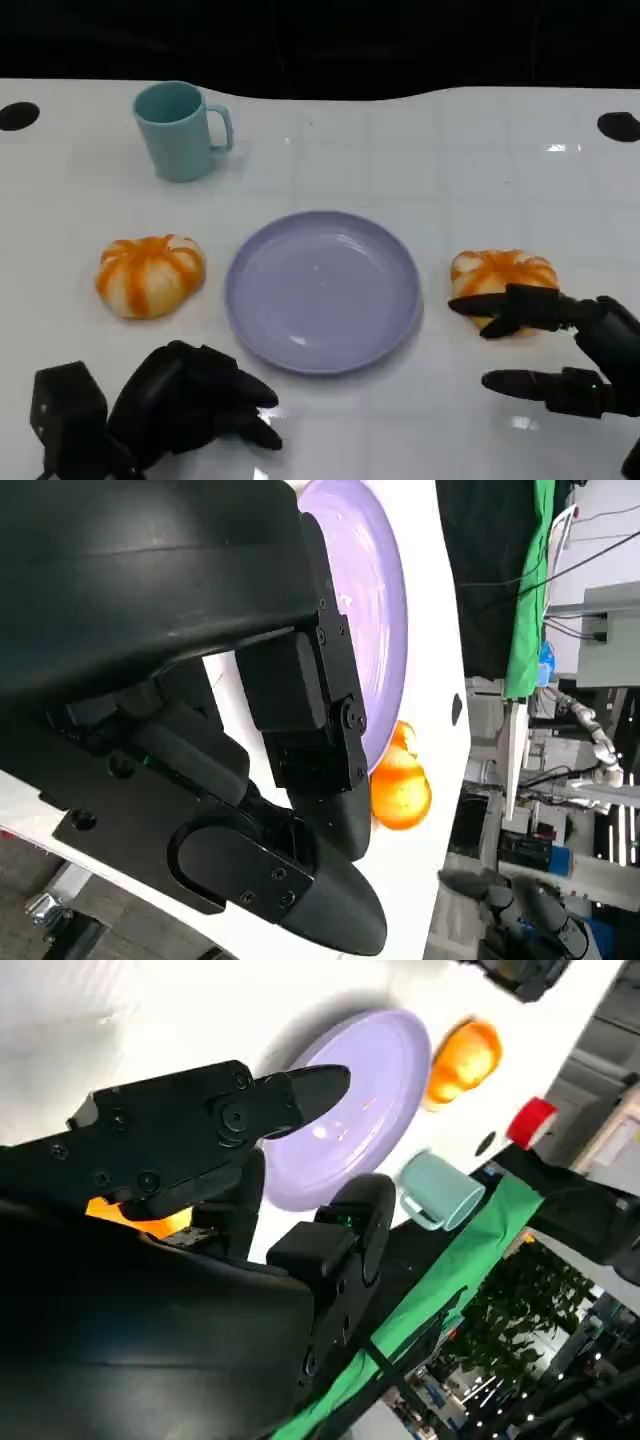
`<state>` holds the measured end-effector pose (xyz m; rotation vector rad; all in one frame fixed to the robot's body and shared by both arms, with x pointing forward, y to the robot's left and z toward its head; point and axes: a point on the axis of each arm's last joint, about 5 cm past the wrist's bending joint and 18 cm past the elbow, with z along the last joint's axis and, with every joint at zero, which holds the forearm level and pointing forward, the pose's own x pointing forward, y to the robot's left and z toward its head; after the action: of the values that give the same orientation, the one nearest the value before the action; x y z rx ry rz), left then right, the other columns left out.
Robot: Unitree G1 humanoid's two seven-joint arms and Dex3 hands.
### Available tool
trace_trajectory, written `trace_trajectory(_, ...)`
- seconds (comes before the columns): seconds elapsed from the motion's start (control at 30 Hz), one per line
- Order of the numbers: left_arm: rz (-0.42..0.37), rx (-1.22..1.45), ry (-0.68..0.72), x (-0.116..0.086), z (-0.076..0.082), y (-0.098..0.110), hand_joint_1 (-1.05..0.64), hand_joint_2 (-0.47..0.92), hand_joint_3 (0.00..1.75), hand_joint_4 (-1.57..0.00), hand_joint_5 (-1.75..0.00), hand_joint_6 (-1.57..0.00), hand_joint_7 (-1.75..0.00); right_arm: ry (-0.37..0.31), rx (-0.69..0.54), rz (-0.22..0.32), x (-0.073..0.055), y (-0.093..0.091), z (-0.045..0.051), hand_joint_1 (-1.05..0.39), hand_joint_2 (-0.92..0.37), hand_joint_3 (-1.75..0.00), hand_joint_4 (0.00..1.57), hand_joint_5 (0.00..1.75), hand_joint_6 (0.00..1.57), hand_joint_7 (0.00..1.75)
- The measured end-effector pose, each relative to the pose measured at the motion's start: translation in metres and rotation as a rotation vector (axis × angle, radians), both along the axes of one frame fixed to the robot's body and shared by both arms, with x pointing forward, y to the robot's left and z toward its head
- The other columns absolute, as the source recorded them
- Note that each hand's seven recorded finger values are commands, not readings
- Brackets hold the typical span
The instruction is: Grasp the bread from the table and place it into the plate.
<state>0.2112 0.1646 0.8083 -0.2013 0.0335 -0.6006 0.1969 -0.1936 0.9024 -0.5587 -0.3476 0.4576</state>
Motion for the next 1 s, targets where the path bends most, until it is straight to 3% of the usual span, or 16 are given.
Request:
trace_trajectory(0.13, 0.000, -0.004, 0.010, 0.000, 0.000, 0.000, -1.05, 0.80, 0.00, -1.56, -0.23, -1.55, 0.00, -0.058, -0.123, -0.029, 0.003, -0.005, 0.0058, -0.61, -0.92, -0.08, 0.31, 0.41, 0.40, 0.00)
trace_trajectory(0.4, -0.002, -0.004, 0.012, 0.000, 0.000, 0.000, -1.05, 0.79, 0.00, -1.56, -0.23, -1.55, 0.00, -0.159, -0.360, -0.118, 0.005, -0.007, 0.0123, -0.66, -0.92, -0.07, 0.18, 0.30, 0.27, 0.00)
trace_trajectory(0.73, -0.001, -0.006, 0.009, 0.000, 0.000, -0.001, -1.05, 0.79, 0.00, -1.56, -0.23, -1.54, 0.00, -0.224, -0.561, -0.170, 0.019, 0.005, 0.0121, -0.66, -0.90, -0.02, 0.15, 0.29, 0.27, 0.01)
trace_trajectory(1.0, -0.003, -0.006, 0.000, 0.001, 0.001, -0.001, -1.05, 0.80, 0.00, -1.57, -0.23, -1.55, -0.01, -0.207, -0.636, -0.183, 0.034, 0.014, 0.0067, -0.64, -0.87, 0.00, 0.15, 0.29, 0.26, 0.00)
